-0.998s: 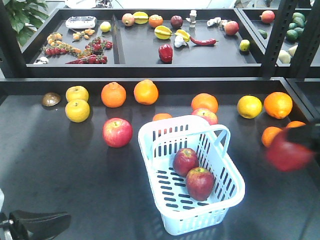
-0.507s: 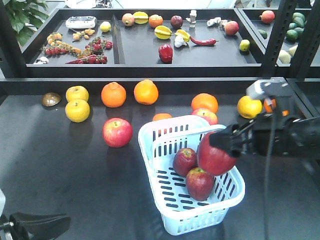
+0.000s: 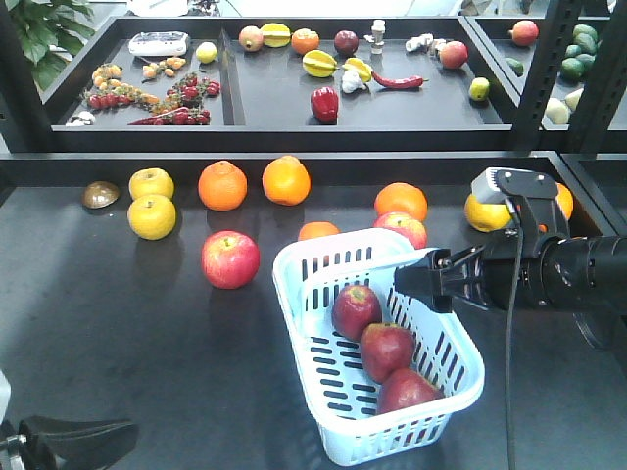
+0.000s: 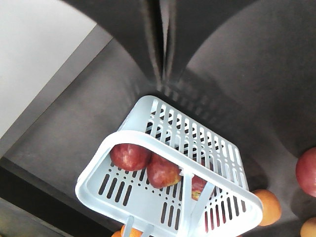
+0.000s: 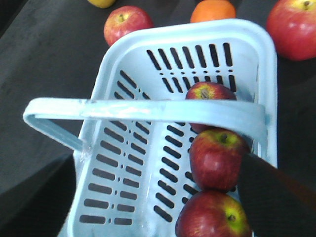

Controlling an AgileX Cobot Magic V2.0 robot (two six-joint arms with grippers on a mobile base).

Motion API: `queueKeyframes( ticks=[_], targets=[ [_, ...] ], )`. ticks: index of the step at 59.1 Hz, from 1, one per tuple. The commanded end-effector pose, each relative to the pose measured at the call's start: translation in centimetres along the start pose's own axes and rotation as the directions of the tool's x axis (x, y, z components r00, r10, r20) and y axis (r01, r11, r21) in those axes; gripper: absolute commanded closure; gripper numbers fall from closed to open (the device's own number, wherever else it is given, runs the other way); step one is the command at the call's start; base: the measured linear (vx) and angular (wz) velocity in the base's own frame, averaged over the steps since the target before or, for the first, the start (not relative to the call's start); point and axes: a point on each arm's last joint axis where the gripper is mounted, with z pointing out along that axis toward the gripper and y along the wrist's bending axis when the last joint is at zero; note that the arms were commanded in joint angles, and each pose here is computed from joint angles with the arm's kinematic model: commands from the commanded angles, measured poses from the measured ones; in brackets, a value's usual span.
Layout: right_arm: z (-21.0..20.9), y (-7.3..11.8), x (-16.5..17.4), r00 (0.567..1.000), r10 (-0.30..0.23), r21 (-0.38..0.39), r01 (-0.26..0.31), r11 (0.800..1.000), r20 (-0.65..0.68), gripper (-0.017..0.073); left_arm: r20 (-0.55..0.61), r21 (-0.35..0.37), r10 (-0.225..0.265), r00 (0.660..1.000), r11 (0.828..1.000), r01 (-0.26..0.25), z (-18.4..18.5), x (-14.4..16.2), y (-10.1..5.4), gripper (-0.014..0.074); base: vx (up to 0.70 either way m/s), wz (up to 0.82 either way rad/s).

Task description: Pick three apples into basket with both arms

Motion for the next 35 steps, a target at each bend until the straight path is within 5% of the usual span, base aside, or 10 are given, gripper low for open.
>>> queueKeyframes(
  ticks=[1,10,15,25,35],
  targets=[
    [-1.1,1.0,-1.0,0.999,-0.010,-0.041,0.012,0.999,0.042,0.0064,0.066,-0.015,-0.024,0.998,1.000,0.025,-0.3,-1.1,0.0,0.0600,0.00,0.00],
    [-1.8,1.7,-0.7,0.999,-0.044,-0.093,0.045,0.995,0.009,0.0373,0.065,-0.014,-0.024,0.998,1.000,0.025,-0.3,-1.1,0.0,0.0600,0.00,0.00],
    [-3.0,2.3,-0.5,0.994,-0.113,-0.097,0.113,0.989,0.006,0.0574,0.067,-0.016,-0.024,0.997,1.000,0.025,-0.3,-1.2,0.0,0.0600,0.00,0.00],
    [-6.7,4.1,0.1,0.966,-0.257,-0.097,0.257,0.962,0.010,0.0568,0.071,-0.020,-0.022,0.997,1.000,0.024,-0.3,-1.2,0.1,0.0600,0.00,0.00],
    [-10.3,5.6,2.0,0.946,-0.317,-0.050,0.321,0.946,0.073,0.0565,0.070,-0.023,-0.014,0.997,1.000,0.015,-0.3,-1.2,0.1,0.0600,0.00,0.00]
  ],
)
